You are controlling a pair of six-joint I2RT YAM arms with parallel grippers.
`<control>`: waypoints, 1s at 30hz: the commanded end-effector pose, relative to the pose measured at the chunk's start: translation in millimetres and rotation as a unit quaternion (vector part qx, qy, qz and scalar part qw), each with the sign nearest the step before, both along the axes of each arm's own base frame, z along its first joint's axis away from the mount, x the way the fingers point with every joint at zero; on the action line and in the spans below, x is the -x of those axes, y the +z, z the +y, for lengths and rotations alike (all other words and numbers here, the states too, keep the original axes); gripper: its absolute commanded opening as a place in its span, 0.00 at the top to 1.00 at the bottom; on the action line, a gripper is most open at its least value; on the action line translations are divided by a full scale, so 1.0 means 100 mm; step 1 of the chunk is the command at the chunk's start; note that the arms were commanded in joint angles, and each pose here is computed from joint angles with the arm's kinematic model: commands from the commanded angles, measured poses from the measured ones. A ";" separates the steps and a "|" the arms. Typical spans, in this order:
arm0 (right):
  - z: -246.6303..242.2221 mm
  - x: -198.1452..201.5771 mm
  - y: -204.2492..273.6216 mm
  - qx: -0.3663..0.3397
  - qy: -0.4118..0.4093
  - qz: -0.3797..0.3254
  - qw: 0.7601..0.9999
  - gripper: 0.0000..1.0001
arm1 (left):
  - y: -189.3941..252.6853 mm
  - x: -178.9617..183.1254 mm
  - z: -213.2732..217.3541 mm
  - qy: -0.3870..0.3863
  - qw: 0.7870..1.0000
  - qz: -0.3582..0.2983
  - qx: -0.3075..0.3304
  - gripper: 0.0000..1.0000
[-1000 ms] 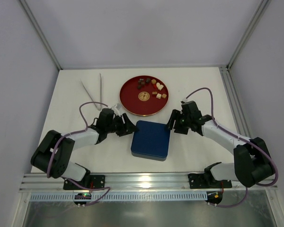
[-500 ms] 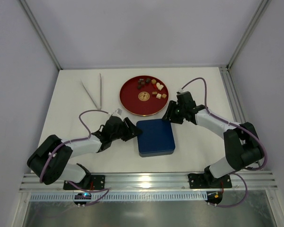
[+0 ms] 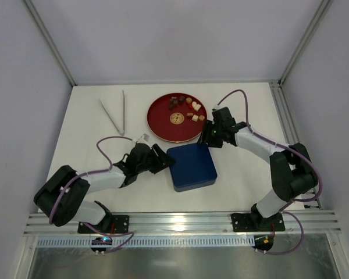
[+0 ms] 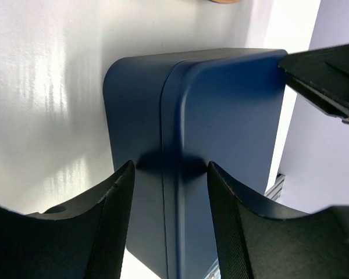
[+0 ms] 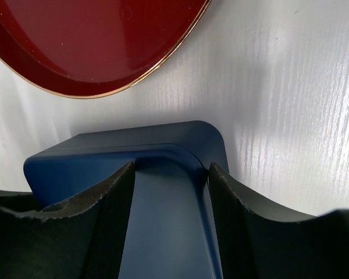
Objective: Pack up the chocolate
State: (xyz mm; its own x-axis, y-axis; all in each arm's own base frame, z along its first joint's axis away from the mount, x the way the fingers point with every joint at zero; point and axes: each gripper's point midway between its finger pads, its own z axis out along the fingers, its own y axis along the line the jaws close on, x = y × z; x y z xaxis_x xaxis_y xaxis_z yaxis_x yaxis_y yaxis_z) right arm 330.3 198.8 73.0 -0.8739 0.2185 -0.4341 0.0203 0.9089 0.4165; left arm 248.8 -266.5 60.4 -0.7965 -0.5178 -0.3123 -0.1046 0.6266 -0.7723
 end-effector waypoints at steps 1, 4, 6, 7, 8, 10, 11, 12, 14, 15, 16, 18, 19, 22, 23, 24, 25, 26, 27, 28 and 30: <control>0.11 0.03 0.11 -0.003 0.025 -0.001 1.000 0.44 | -0.37 0.05 0.30 0.020 0.997 0.036 -0.070 0.48; 0.10 0.04 0.10 0.002 0.029 0.000 1.000 0.44 | -0.36 -0.01 0.36 0.024 0.996 0.035 -0.075 0.47; 0.09 0.04 0.08 0.005 0.030 0.000 1.000 0.42 | -0.31 -0.08 0.37 0.026 0.996 0.027 -0.076 0.46; 0.09 0.04 0.08 0.005 0.030 0.000 1.000 0.42 | -0.32 -0.08 0.39 0.021 0.996 0.027 -0.088 0.45; 0.09 0.04 0.07 0.007 0.030 0.001 1.000 0.42 | -0.29 -0.11 0.38 0.021 0.995 0.022 -0.091 0.44; 0.08 0.05 0.06 0.011 0.033 0.001 0.999 0.42 | -0.20 -0.18 0.36 0.018 0.996 0.008 -0.090 0.43; 0.07 0.05 0.05 0.014 0.033 0.000 0.999 0.42 | -0.18 -0.18 0.36 0.017 0.995 0.007 -0.094 0.43; 0.06 0.05 0.05 0.016 0.034 -0.001 0.999 0.42 | -0.15 -0.20 0.36 0.018 0.995 0.001 -0.094 0.43; 0.05 0.05 0.05 0.017 0.034 -0.003 0.999 0.42 | -0.08 -0.25 0.37 0.019 0.995 -0.010 -0.102 0.44; 0.05 0.05 0.05 0.018 0.035 -0.002 0.999 0.42 | -0.03 -0.27 0.36 0.016 0.995 -0.016 -0.101 0.44; 0.04 0.06 0.05 0.020 0.036 -0.003 0.999 0.42 | 0.01 -0.30 0.35 0.016 0.994 -0.022 -0.102 0.44; 0.04 0.06 0.05 0.020 0.038 -0.005 0.999 0.41 | 0.04 -0.35 0.41 0.027 0.992 -0.031 -0.120 0.44; 0.04 0.06 0.05 0.021 0.038 -0.006 0.999 0.41 | 0.08 -0.38 0.40 0.027 0.992 -0.038 -0.121 0.44; 0.03 0.07 0.03 0.023 0.039 -0.003 0.999 0.41 | 0.05 -0.41 0.45 0.031 0.989 -0.033 -0.141 0.47; 0.03 0.08 0.02 0.023 0.039 -0.002 0.999 0.41 | 0.05 -0.43 0.46 0.031 0.988 -0.033 -0.146 0.49; 0.02 0.09 0.01 0.024 0.039 -0.001 0.999 0.41 | 0.02 -0.44 0.48 0.031 0.987 -0.028 -0.152 0.49; 0.02 0.09 0.01 0.023 0.038 -0.002 0.999 0.41 | -0.02 -0.44 0.49 0.030 0.987 -0.024 -0.157 0.51; 0.02 0.10 0.00 0.024 0.039 0.001 0.999 0.41 | -0.04 -0.45 0.49 0.029 0.986 -0.023 -0.160 0.52; 0.02 0.10 0.00 0.023 0.038 0.001 0.999 0.41 | -0.06 -0.45 0.49 0.025 0.986 -0.021 -0.164 0.53; 0.01 0.11 -0.01 0.024 0.039 0.002 0.999 0.41 | -0.14 -0.43 0.51 0.020 0.984 -0.009 -0.174 0.55; 0.01 0.12 -0.02 0.025 0.039 0.003 0.999 0.41 | -0.20 -0.42 0.50 0.015 0.984 -0.001 -0.178 0.57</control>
